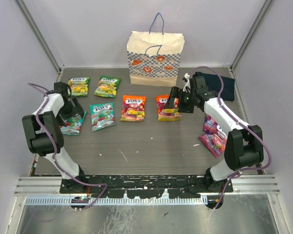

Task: Take the snacks out of the paper bag
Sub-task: Adjust the snack at the center of the board.

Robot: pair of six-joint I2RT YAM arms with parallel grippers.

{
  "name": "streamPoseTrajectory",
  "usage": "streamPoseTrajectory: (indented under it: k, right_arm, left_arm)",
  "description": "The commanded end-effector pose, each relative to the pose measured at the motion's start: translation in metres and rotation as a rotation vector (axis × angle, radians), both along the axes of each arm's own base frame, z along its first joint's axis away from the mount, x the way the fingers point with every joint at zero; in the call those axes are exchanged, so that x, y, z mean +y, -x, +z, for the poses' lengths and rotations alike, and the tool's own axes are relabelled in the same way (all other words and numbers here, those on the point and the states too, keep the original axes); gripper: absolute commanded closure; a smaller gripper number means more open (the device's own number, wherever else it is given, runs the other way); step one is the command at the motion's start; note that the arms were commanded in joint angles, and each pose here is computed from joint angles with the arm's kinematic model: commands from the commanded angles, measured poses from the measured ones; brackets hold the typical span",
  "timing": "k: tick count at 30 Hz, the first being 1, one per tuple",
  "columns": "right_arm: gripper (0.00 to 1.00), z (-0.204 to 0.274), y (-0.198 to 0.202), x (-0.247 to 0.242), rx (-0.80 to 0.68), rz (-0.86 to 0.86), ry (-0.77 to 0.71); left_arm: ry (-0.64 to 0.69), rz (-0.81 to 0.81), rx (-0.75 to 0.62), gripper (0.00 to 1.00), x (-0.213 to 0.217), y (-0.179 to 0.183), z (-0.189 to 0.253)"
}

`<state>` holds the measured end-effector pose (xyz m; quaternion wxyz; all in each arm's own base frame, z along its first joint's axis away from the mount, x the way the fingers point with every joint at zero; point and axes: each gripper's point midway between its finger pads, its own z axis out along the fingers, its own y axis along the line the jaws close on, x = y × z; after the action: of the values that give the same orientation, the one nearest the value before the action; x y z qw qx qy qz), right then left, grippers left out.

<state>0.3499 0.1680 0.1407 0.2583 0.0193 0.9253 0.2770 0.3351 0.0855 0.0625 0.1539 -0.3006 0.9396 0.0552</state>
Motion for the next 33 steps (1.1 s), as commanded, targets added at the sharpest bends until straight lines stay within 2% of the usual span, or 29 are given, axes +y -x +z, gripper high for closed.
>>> streamPoseTrajectory:
  k: [1, 8, 16, 19, 23, 27, 30, 33]
  right_arm:
    - [0.0, 0.04, -0.011, 0.007, -0.135, 0.021, -0.045]
    - [0.0, 0.04, -0.005, 0.002, -0.127, 0.006, -0.025]
    - [0.0, 0.039, -0.001, -0.002, -0.118, -0.001, -0.008]
    - [0.0, 0.041, -0.003, -0.002, -0.121, -0.001, -0.008]
    - [0.0, 0.04, -0.004, -0.001, -0.118, 0.005, -0.007]
    - [0.0, 0.031, -0.004, 0.0, -0.1, 0.015, -0.001]
    - [0.0, 0.027, -0.004, 0.002, -0.087, 0.022, -0.012]
    - [0.0, 0.028, -0.008, 0.005, -0.091, 0.027, -0.023]
  left_arm:
    - [-0.013, 0.011, -0.042, 0.02, 0.01, -0.03, -0.01]
    - [0.027, 0.031, 0.063, 0.02, 0.011, -0.044, -0.044]
    - [0.049, 0.053, 0.052, 0.02, 0.012, -0.064, -0.044]
    - [0.078, 0.078, 0.011, 0.02, 0.006, -0.069, -0.028]
    - [0.111, 0.068, -0.097, 0.02, -0.009, -0.075, 0.029]
    - [0.059, -0.053, -0.156, 0.02, -0.05, -0.063, 0.078]
    - [-0.001, -0.151, -0.16, 0.02, -0.083, -0.045, 0.086]
    - [-0.02, -0.203, -0.152, 0.02, -0.108, -0.03, 0.075]
